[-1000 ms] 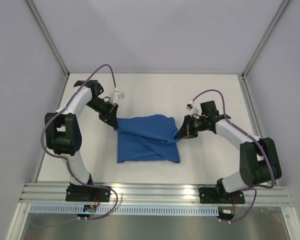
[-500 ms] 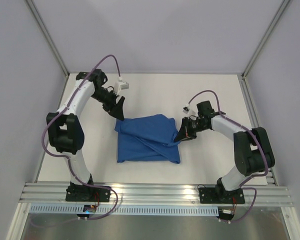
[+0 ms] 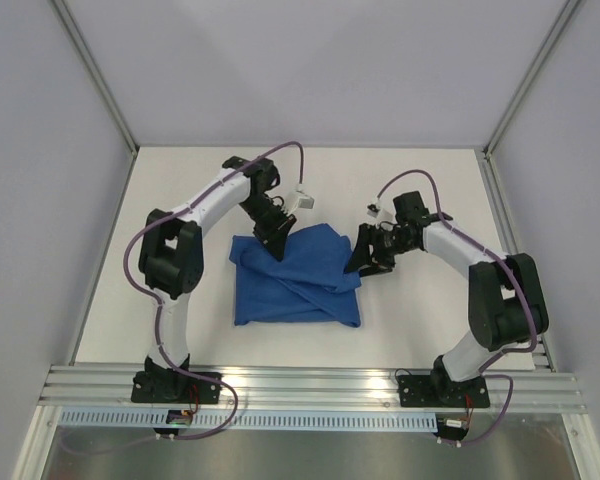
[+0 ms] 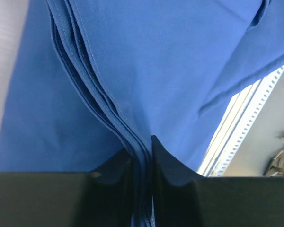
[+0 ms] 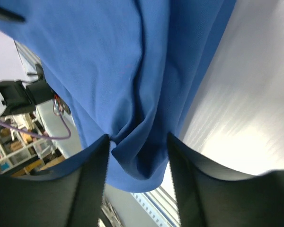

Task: Prepare the surgical pack

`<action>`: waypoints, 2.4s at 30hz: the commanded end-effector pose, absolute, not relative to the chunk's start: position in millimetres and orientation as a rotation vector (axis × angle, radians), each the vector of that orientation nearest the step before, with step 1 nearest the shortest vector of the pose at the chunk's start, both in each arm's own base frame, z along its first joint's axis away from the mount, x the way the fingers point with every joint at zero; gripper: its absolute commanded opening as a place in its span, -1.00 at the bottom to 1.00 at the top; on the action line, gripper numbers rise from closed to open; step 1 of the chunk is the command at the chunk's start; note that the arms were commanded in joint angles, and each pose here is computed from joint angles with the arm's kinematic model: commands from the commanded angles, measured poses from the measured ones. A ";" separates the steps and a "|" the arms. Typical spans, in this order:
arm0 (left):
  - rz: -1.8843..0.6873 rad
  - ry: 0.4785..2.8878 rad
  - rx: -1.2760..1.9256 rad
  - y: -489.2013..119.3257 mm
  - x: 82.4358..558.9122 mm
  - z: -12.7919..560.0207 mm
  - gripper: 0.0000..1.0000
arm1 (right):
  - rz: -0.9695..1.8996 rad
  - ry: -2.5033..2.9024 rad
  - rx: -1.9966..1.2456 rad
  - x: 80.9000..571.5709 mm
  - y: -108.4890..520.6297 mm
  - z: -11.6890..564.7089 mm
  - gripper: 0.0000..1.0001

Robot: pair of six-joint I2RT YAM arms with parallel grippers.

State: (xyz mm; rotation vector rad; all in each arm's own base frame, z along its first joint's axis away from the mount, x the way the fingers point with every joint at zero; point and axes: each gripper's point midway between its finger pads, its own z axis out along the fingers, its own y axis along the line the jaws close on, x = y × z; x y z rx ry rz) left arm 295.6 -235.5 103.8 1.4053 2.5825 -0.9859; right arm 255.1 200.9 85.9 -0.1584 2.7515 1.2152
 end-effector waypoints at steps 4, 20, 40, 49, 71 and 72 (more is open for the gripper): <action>-1.001 2.381 1.418 -240.2 290.5 153.5 -0.84 | 1.045 2.644 -0.080 310.3 180.9 114.9 0.26; -1.055 2.355 1.474 -231.6 263.8 156.9 -0.82 | 1.395 2.325 -0.536 361.7 277.1 148.2 0.44; -1.089 2.323 1.496 -231.0 255.1 154.7 -0.84 | 1.359 2.243 -0.672 403.0 303.4 130.8 0.57; -1.097 2.321 1.488 -231.8 254.4 153.4 -0.85 | 1.477 2.309 -0.715 381.8 304.3 100.9 0.57; -1.056 2.372 1.466 -228.3 257.2 141.5 -0.85 | 1.629 2.224 -0.777 324.2 304.6 151.5 -0.65; -1.055 2.369 1.467 -228.3 257.1 142.5 -0.85 | 1.609 2.235 -0.776 321.7 304.2 152.9 -0.73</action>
